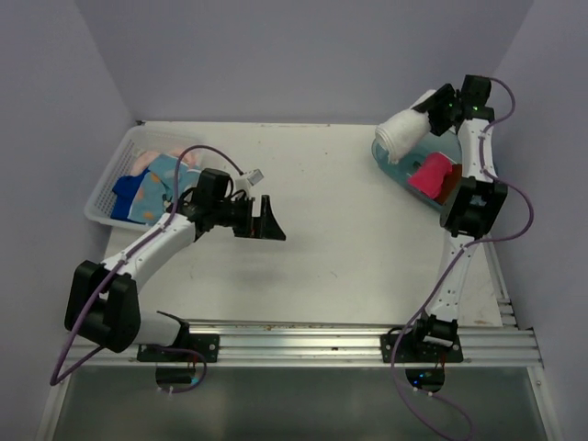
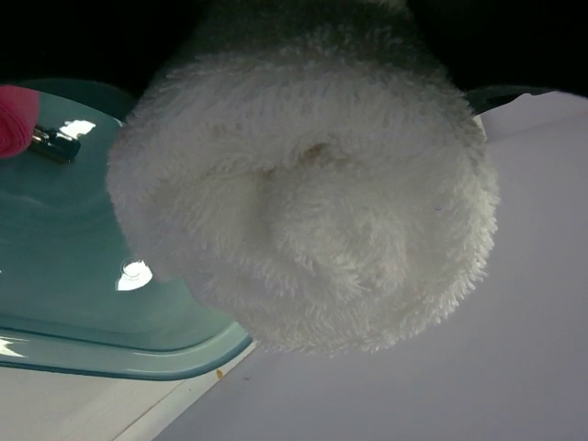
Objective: Roll the towels
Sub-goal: Place the rolled towel into the container
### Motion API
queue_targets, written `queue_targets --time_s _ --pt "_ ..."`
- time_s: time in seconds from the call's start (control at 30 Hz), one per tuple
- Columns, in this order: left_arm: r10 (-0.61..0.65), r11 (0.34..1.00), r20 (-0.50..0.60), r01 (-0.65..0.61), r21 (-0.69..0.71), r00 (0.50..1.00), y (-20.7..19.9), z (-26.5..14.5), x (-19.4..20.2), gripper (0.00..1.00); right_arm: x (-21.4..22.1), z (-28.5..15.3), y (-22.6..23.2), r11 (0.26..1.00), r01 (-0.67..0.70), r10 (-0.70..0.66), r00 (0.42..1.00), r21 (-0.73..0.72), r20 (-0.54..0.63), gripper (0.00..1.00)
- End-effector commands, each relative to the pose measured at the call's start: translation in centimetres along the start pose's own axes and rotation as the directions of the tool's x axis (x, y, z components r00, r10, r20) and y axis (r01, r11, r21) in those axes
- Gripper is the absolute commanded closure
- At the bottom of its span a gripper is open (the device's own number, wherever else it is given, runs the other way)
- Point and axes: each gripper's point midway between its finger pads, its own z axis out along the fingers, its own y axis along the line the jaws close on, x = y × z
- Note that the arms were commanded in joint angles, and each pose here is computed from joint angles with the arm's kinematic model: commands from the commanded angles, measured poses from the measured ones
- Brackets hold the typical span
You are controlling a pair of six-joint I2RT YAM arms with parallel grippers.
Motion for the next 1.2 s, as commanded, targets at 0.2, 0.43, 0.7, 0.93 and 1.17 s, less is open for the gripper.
queue_targets --time_s 0.2,0.43,0.7,0.93,1.17 --pt "-0.045 0.999 0.011 0.045 0.006 0.999 0.5 1.0 -1.4 0.01 1.2 3.9 -4.3 0.998 -0.02 0.013 0.993 -0.058 -0.122 0.8" --pt "-0.073 0.997 0.0 0.073 0.0 0.997 1.1 1.7 -1.7 0.01 0.6 3.9 -6.8 0.998 0.057 -0.055 0.994 0.018 -0.09 0.79" --pt "-0.091 0.996 -0.005 0.091 -0.001 0.996 1.3 2.2 -2.1 0.01 1.5 4.6 -7.6 0.995 0.087 -0.082 0.992 0.042 -0.094 0.64" --pt "-0.101 0.995 -0.005 0.101 -0.001 0.995 1.3 2.3 -2.1 0.01 1.8 3.6 -7.2 0.994 0.092 -0.086 0.993 0.064 -0.084 0.26" --pt "-0.091 0.996 0.001 0.091 0.017 0.996 0.7 2.1 -2.5 0.01 0.3 0.7 -7.2 0.984 0.044 -0.048 0.999 0.173 0.016 0.14"
